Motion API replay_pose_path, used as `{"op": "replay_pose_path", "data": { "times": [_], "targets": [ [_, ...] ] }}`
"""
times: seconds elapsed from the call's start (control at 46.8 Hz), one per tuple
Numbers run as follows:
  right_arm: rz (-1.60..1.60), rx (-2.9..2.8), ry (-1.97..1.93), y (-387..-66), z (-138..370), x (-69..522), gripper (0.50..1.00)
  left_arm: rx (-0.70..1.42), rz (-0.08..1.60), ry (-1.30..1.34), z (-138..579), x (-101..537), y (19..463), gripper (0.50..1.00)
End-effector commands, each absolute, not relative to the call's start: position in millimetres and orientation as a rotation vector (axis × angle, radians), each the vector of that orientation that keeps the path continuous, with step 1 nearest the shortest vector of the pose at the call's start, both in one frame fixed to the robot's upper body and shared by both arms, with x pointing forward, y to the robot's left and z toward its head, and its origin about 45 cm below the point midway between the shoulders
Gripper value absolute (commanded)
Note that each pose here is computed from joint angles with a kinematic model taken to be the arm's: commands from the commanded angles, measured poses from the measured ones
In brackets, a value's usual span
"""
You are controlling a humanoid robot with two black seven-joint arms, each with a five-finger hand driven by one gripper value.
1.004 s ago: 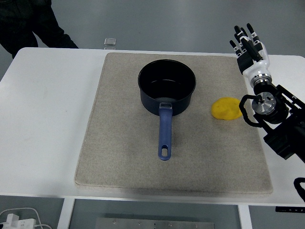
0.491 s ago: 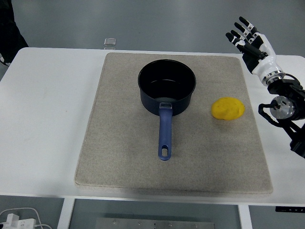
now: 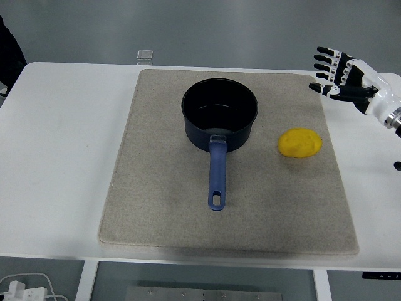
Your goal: Put the potato in the blue pot
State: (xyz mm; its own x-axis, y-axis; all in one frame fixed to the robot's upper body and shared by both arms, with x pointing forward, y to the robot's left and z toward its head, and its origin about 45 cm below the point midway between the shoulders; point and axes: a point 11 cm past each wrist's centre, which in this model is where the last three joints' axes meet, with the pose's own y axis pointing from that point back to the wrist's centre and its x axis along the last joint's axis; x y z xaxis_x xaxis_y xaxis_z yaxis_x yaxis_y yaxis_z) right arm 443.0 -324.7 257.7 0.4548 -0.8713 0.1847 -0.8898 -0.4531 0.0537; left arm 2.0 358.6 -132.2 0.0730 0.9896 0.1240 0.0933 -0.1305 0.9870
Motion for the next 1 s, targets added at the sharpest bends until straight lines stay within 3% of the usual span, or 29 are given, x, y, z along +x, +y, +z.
{"op": "replay_pose_path", "data": {
  "times": [0.0, 0.513, 0.983],
  "targets": [
    [0.234, 2.538, -1.483, -330.0, 258.4, 433.1, 0.924, 1.406, 1.203, 1.168, -132.2, 2.0, 358.5, 0.996],
    [0.427, 2.447, -1.224, -337.7, 236.5, 392.5, 0.924, 1.406, 1.203, 1.168, -132.3, 2.0, 358.2, 0.996],
    [0.485, 2.431, -1.226, -307.9, 212.1, 393.5, 0.924, 1.406, 1.203, 1.168, -132.3, 2.0, 358.2, 0.996]
  ]
}}
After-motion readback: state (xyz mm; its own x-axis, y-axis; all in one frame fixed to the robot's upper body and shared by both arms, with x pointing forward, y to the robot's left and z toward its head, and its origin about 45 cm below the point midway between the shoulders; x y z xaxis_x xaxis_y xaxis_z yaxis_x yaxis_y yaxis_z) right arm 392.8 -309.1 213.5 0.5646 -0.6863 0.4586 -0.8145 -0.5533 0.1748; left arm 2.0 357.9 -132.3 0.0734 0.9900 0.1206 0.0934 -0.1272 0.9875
